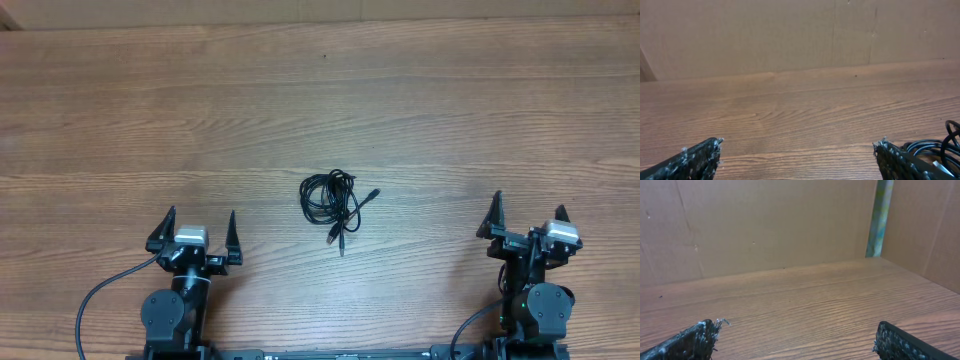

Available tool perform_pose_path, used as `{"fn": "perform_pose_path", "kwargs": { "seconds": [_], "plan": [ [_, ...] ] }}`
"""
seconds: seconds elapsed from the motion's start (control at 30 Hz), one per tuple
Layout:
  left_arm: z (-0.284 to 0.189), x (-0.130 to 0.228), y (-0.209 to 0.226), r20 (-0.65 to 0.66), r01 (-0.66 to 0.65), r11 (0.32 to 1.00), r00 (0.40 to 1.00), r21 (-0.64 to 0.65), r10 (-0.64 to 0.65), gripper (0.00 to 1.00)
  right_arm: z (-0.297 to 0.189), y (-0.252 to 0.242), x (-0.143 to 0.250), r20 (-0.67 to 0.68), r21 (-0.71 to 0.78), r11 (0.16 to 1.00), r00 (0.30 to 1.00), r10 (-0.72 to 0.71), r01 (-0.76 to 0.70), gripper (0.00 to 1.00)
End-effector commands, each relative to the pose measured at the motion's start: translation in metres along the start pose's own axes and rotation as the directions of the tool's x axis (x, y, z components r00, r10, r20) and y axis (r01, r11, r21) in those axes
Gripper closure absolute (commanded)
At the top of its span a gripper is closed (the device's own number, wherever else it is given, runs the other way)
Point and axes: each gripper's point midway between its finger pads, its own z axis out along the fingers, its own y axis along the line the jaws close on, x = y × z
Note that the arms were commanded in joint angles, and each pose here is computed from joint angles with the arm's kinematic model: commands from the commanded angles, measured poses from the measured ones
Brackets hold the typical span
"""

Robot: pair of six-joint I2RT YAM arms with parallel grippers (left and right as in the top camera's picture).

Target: Untangle cables

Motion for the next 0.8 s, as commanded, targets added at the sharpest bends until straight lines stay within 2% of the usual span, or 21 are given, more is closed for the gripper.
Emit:
{"fn": "perform_pose_path", "kwargs": {
  "seconds": [0.0, 0.57, 0.77],
  "plan": [
    [0.0, 0.001, 0.002, 0.001, 0.017, 1.0, 1.0, -0.009, -0.017, 0.01, 0.0, -0.003, 0.001, 0.007, 0.013, 1.0, 1.0, -0.003, 0.003, 0.0],
    [0.0, 0.001, 0.002, 0.001, 0.017, 1.0, 1.0, -0.009, -0.017, 0.01, 0.0, -0.003, 0.001, 0.008, 0.015, 1.0, 1.0, -0.003, 0.003, 0.0],
    [0.0, 0.001, 0.002, 0.001, 0.017, 1.0, 1.0, -0.009, -0.017, 0.0, -0.001, -0.004, -0.021, 0.097, 0.02, 0.999, 0.995, 0.024, -0.026, 0.0]
  ]
}}
